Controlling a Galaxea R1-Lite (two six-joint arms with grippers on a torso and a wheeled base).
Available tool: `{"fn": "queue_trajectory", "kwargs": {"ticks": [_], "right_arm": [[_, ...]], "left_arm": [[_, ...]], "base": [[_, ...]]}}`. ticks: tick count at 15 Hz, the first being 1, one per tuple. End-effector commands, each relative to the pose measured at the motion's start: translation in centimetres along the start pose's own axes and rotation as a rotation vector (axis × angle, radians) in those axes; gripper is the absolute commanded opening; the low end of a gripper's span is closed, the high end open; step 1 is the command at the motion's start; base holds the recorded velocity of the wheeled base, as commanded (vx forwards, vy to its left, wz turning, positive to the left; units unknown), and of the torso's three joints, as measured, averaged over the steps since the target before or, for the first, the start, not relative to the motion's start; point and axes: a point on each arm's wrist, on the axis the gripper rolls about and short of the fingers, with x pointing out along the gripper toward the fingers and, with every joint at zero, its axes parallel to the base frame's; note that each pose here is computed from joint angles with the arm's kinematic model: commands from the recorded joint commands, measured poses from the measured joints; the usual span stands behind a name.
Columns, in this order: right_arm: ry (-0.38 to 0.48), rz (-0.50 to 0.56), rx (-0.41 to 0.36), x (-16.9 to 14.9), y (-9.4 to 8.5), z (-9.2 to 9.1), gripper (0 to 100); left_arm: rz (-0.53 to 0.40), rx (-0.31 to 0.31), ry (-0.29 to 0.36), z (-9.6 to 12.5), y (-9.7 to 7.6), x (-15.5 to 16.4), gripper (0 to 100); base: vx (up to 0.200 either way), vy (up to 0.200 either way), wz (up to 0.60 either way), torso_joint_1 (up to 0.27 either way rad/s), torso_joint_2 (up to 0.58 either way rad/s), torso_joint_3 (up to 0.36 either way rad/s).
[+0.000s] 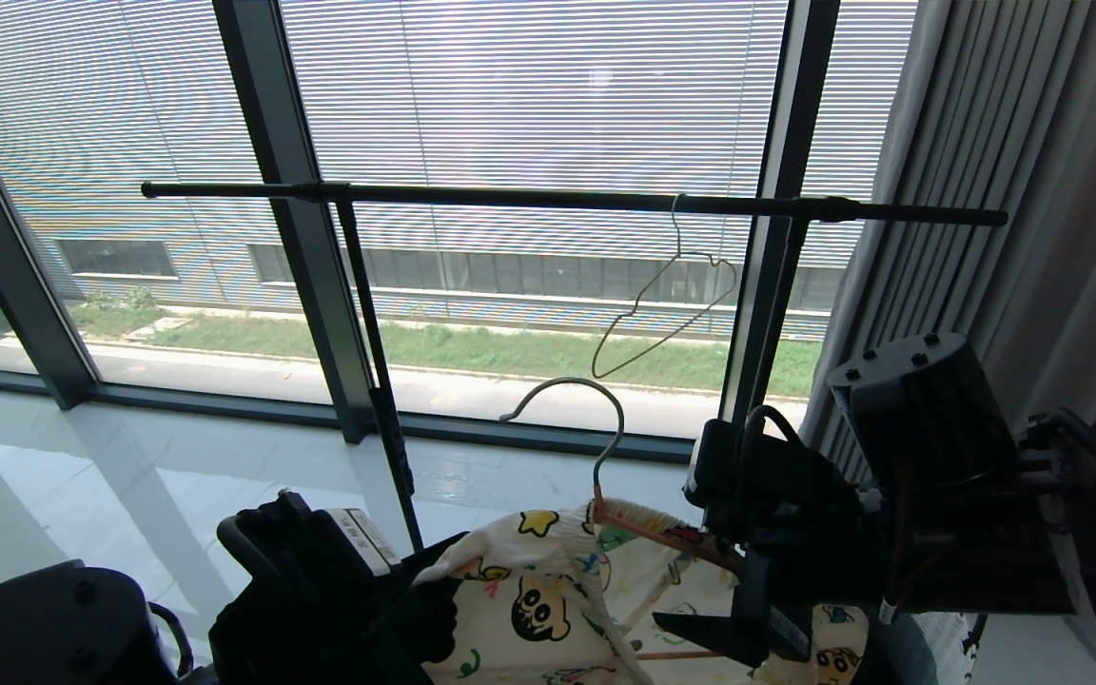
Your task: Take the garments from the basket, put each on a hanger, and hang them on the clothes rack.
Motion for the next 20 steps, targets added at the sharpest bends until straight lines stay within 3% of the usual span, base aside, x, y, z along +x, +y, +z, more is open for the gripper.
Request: {"fn": "queue_trajectory", "kwargs": {"ticks": [1,8,9,11,14,16,20], "right_arm": [[0.013,-0.007,0.009,0.3,-0.3,-0.3,0],[0.006,-0.043,0.006,0.0,-0.5,-0.2,0],[-0.008,-0.052,0.002,0.0,-0.6,0.0,0],[-0.058,-0.076,-0.04,-0.3,-0.7,0.3,0],[-0.1,-0.105,-0.139,-2.1,-0.1,-0.5,0],[-0.112,-0.133,-0.153,-3.2,0.0,-1.4,0],[-0.1,-0.219,-0.109,-4.4,-1.5,-2.8,0]], "left_arm": [[0.002,-0.001,-0.004,0.1,0.0,0.0,0],[-0.006,0.002,-0.011,0.3,-0.1,0.2,0],[-0.007,0.001,-0.008,0.3,-0.2,0.2,100],[0.001,0.0,0.0,0.2,0.0,0.5,100],[0.13,-0.027,0.047,-0.7,2.4,0.6,100],[0.19,-0.041,0.068,-1.2,3.6,0.2,100],[0.191,-0.044,0.037,-1.0,3.5,-1.0,100]], "base": [[0.0,0.0,0.0,0.0,0.0,0.0],[0.0,0.0,0.0,0.0,0.0,0.0],[0.0,0.0,0.0,0.0,0.0,0.0],[0.0,0.0,0.0,0.0,0.0,0.0],[0.0,0.0,0.0,0.0,0.0,0.0],[0.0,0.0,0.0,0.0,0.0,0.0],[0.0,0.0,0.0,0.0,0.0,0.0]]}}
